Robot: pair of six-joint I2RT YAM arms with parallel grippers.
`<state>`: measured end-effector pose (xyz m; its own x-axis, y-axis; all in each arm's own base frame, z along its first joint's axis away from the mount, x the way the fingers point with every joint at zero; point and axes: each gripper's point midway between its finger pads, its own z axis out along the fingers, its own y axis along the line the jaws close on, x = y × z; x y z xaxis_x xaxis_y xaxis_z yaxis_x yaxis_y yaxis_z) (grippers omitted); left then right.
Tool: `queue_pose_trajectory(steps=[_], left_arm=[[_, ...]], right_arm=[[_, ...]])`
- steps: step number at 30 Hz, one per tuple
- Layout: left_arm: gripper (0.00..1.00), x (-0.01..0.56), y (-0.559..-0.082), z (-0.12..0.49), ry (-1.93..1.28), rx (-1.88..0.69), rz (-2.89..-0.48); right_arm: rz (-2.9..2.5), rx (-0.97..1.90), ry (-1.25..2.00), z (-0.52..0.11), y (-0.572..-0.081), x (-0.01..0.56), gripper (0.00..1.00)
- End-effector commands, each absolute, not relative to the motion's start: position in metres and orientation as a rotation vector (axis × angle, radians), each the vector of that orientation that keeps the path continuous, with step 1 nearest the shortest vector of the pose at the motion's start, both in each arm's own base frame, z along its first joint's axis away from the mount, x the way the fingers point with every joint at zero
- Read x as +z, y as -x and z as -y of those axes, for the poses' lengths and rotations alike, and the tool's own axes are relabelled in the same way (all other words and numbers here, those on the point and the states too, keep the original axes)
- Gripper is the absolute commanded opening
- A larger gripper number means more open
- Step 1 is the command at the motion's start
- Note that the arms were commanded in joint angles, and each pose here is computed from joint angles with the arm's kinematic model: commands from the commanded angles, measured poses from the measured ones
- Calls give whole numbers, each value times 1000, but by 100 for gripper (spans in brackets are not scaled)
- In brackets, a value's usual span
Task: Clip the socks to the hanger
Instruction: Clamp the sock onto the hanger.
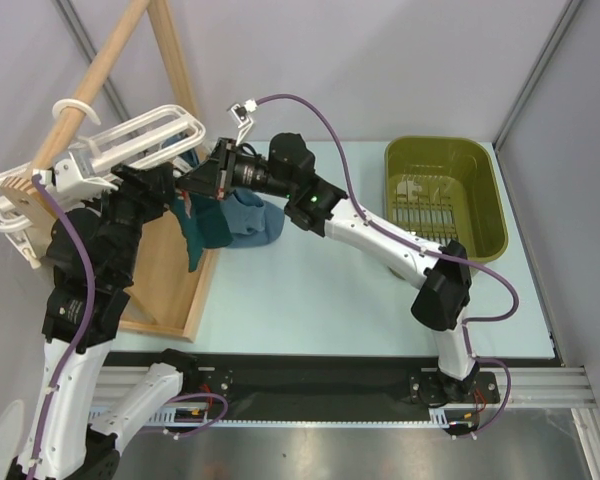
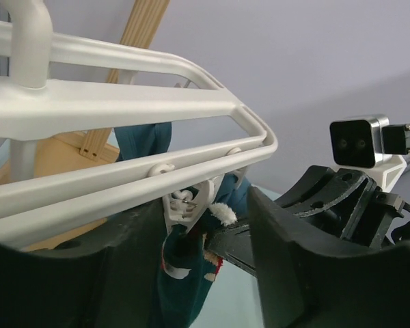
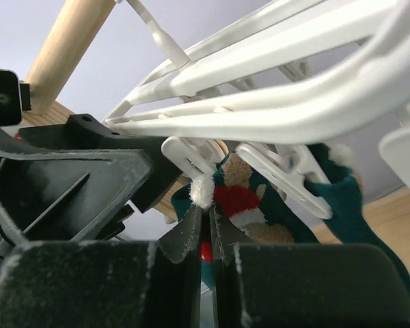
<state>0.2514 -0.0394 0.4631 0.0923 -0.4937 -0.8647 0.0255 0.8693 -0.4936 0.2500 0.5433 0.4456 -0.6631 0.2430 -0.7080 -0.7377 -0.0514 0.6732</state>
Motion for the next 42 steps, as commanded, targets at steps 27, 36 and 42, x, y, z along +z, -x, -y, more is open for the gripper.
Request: queue_pose_trajectory(steps=[27, 36, 42], left_arm=[[92, 492, -190, 51, 524, -777, -1311], [94, 438, -212, 36, 722, -670, -1424], [98, 398, -232, 44, 597, -569, -1507]], right_arm=[[-1593, 1557, 569, -498, -253, 458, 89], [-1610, 1545, 500, -461, -268, 446, 92], [-1583, 1564, 565, -464, -262, 445, 99]])
